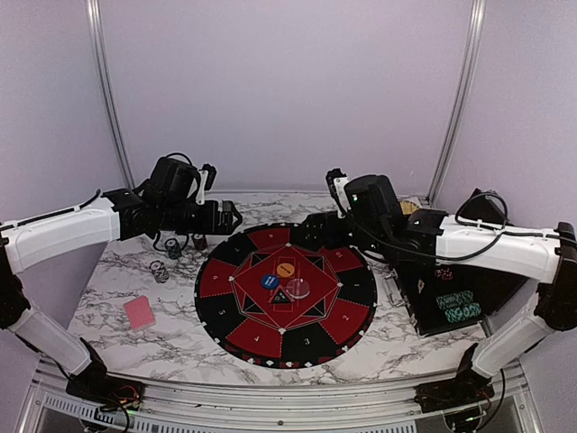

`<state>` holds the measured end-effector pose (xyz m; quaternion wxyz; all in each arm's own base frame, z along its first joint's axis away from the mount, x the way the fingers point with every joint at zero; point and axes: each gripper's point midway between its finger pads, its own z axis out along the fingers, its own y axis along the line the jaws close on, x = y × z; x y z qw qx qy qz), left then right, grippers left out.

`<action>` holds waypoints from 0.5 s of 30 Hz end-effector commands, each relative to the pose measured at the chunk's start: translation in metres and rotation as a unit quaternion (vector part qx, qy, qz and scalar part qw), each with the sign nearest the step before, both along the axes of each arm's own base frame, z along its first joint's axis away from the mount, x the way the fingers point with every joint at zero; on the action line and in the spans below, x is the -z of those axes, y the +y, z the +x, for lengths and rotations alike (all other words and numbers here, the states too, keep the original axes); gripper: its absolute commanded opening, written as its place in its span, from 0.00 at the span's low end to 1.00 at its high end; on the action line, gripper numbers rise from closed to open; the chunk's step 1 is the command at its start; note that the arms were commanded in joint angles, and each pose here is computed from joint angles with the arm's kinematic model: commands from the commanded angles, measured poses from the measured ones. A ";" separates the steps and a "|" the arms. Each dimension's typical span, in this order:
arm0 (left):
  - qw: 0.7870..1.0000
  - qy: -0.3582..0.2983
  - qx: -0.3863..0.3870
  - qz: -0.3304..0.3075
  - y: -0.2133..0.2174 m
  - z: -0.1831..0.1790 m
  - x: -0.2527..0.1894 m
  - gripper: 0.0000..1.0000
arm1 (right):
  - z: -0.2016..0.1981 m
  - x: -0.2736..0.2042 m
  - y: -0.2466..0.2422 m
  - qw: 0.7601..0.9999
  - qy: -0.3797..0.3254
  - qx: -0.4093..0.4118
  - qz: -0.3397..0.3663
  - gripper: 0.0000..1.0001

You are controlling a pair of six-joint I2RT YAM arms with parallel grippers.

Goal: Distribute texas hold em gaming equipment
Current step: Move the dealer button to position 5.

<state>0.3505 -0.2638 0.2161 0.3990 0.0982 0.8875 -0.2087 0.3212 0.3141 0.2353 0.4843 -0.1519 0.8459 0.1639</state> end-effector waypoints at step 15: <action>1.000 -0.019 -0.015 0.008 0.011 0.002 -0.017 0.99 | -0.015 0.096 -0.005 0.989 0.090 -0.046 -0.106 0.96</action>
